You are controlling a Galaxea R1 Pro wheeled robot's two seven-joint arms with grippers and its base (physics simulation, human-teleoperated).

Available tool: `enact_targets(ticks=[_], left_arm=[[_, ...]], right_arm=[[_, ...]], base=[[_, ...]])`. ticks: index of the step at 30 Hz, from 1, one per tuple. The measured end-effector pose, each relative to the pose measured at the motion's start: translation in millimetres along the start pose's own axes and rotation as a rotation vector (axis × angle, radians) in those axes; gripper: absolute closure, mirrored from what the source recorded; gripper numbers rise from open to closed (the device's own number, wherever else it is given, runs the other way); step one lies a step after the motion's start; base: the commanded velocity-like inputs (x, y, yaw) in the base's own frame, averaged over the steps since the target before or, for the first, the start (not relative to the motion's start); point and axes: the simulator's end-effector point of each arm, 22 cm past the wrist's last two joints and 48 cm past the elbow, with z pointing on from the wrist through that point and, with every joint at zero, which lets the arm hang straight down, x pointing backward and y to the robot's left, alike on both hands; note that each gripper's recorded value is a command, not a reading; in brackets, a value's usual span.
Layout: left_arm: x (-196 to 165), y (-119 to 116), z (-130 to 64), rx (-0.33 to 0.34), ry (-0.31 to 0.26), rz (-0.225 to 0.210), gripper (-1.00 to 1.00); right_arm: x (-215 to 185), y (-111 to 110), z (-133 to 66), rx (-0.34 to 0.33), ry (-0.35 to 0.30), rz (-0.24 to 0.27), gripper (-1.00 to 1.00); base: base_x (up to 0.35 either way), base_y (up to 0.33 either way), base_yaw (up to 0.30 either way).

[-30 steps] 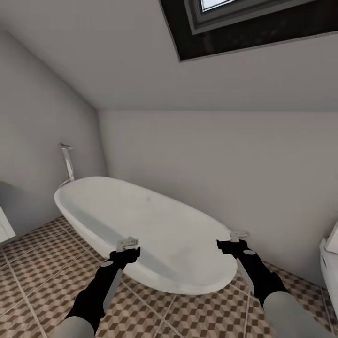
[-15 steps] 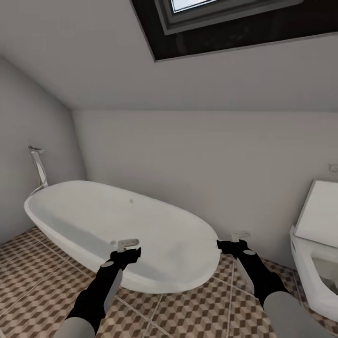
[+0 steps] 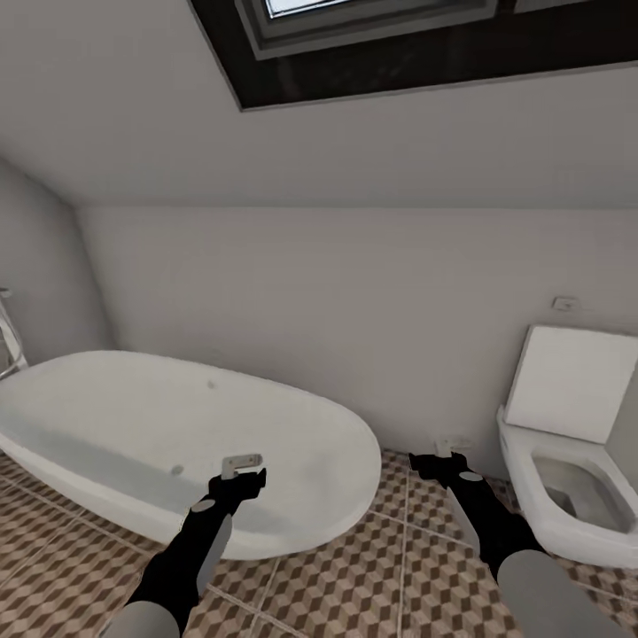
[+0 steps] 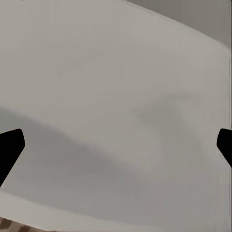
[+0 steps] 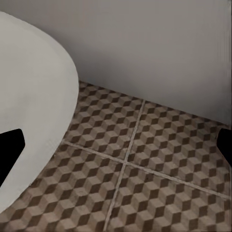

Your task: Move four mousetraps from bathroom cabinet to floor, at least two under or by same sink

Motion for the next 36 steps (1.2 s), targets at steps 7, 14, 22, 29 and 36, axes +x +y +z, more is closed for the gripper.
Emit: enact_targets(ticks=[7,14,22,29,36], left_arm=[[-1,0,-1.7,-0.002,0.002,0.0,-1.0],[2,0,-0.7,-0.003,0.006,-0.001,-1.0],[4,2,0.4,-0.006,0.009,0.002,-1.0],[-4,1,-4.3,-0.007,0.013,0.002,-1.0],[-12,0,-9.0,-0.009,0.017,0.001,-1.0]], right_arm=[[-4,0,-2.2,0.0,0.004,-0.001,-1.0],[-2,0,-1.2,0.0,0.007,-0.001,-1.0],[1,0,0.0,-0.001,0.011,-0.001,-1.0],[-7,-1,-4.6,-0.001,0.016,-0.001,-1.0],[-15,-1,-9.1,-0.001,0.02,-0.002,-1.0]], base=[[0.0,0.0,-0.277],[0.0,0.0,-0.277],[0.0,0.0,-0.277],[0.0,0.0,-0.275],[0.0,0.0,-0.244]])
